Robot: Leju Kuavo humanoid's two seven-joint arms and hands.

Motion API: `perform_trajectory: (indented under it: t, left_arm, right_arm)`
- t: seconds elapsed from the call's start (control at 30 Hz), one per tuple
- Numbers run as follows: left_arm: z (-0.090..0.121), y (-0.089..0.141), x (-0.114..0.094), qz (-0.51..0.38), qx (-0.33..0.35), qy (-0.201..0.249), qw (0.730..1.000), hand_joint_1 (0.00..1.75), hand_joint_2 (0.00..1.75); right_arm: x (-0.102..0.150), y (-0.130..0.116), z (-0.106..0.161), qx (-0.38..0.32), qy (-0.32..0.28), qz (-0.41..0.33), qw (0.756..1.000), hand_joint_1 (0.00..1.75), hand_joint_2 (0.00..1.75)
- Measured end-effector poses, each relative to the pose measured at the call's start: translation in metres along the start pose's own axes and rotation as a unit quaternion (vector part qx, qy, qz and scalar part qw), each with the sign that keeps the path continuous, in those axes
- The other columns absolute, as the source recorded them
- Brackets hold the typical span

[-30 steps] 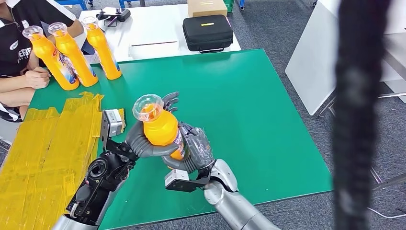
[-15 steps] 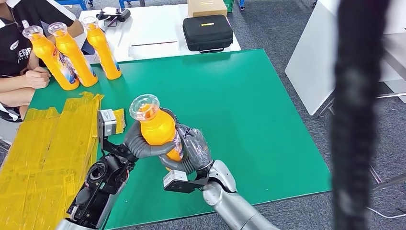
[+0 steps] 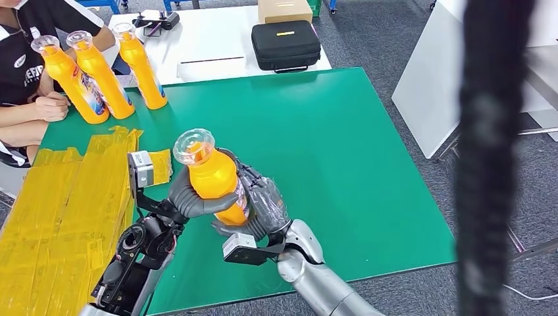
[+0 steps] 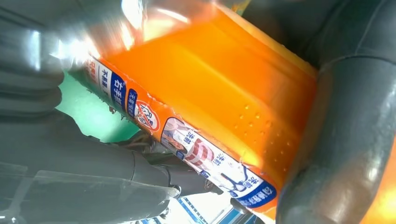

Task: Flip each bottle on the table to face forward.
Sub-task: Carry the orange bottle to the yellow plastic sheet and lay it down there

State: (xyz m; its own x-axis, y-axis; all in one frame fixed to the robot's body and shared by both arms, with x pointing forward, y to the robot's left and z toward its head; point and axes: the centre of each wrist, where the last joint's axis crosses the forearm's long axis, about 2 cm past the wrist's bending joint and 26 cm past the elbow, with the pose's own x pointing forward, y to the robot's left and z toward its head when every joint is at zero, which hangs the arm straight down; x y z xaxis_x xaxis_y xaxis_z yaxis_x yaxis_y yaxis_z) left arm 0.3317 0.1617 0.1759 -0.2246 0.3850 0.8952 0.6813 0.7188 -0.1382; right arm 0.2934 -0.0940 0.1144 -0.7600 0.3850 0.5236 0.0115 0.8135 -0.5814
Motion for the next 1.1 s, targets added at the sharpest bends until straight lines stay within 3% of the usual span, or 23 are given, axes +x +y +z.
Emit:
perform_trajectory:
  t: [0.43,0.8,1.1]
  left_arm:
    - [-0.004,0.002,0.010,-0.001,0.019,-0.030,0.999,1.75,1.75]
    - [0.014,0.049,0.025,-0.065,0.163,-0.038,0.984,1.75,1.75]
    - [0.022,0.068,0.026,-0.190,0.252,-0.024,0.948,1.75,1.75]
  right_arm:
    - [0.014,-0.017,-0.008,-0.034,-0.028,0.008,0.999,0.00,1.75]
    - [0.041,-0.049,-0.017,-0.116,-0.092,0.027,0.989,0.00,1.75]
    - [0.047,-0.059,-0.016,-0.148,-0.110,0.033,0.982,0.00,1.75]
